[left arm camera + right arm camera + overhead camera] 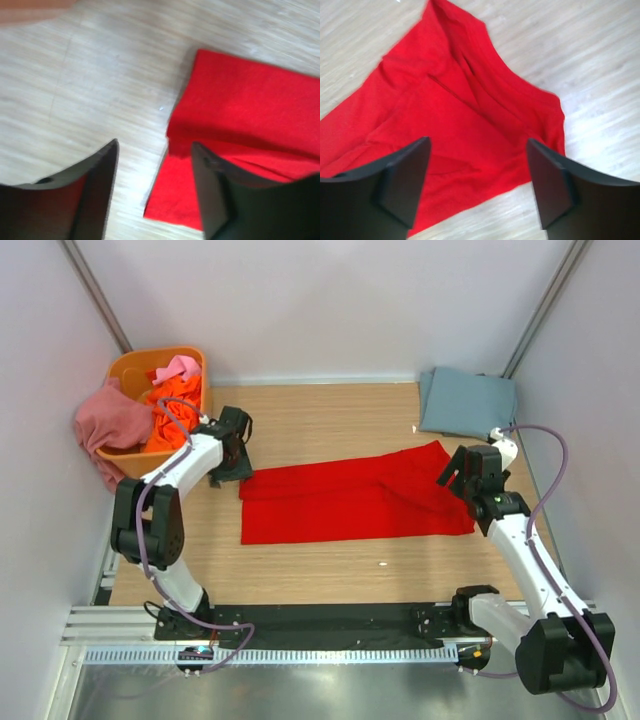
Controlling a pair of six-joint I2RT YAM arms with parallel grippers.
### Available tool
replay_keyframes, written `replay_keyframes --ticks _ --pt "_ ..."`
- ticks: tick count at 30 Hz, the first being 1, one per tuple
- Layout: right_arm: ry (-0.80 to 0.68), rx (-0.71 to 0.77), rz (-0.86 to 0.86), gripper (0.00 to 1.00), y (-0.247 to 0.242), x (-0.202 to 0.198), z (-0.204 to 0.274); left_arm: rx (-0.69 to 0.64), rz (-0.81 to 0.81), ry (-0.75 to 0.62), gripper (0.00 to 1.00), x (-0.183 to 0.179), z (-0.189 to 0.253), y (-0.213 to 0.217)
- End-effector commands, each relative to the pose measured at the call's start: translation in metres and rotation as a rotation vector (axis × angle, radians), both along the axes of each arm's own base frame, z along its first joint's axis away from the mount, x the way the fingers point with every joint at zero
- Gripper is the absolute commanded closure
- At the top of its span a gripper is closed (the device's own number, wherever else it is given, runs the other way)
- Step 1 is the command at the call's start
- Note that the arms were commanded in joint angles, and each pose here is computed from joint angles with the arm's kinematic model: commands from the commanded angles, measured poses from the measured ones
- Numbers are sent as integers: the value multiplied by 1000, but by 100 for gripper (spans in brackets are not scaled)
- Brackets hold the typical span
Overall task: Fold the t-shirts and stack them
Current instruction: Fold the tshirt
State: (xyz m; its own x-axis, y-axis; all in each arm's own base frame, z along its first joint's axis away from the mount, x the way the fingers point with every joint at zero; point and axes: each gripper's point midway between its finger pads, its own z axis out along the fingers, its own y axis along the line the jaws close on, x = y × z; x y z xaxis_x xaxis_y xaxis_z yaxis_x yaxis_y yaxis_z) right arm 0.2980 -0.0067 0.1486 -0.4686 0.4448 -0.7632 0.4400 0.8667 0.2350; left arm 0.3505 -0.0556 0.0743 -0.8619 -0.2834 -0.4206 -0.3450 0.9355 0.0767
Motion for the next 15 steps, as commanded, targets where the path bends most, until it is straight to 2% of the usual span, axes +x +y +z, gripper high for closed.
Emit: replay_keyframes --ticks 1,2,5,10,13,15 --pt "36 10 -95 14 -11 -10 -12 85 48 -66 29 -6 41 20" --pt "41 3 -107 10 -13 -11 -13 102 54 -77 27 -6 47 23" --pt "7 13 -100 9 -11 -3 -1 73 35 -113 27 -2 61 19" --pt "-53 92 61 12 20 21 14 -25 3 -146 30 0 57 -4" --pt "-61 152 166 19 45 38 11 -58 6 -163 32 4 47 -16" --pt "-93 176 262 28 68 52 20 -81 -3 -173 33 11 44 -27"
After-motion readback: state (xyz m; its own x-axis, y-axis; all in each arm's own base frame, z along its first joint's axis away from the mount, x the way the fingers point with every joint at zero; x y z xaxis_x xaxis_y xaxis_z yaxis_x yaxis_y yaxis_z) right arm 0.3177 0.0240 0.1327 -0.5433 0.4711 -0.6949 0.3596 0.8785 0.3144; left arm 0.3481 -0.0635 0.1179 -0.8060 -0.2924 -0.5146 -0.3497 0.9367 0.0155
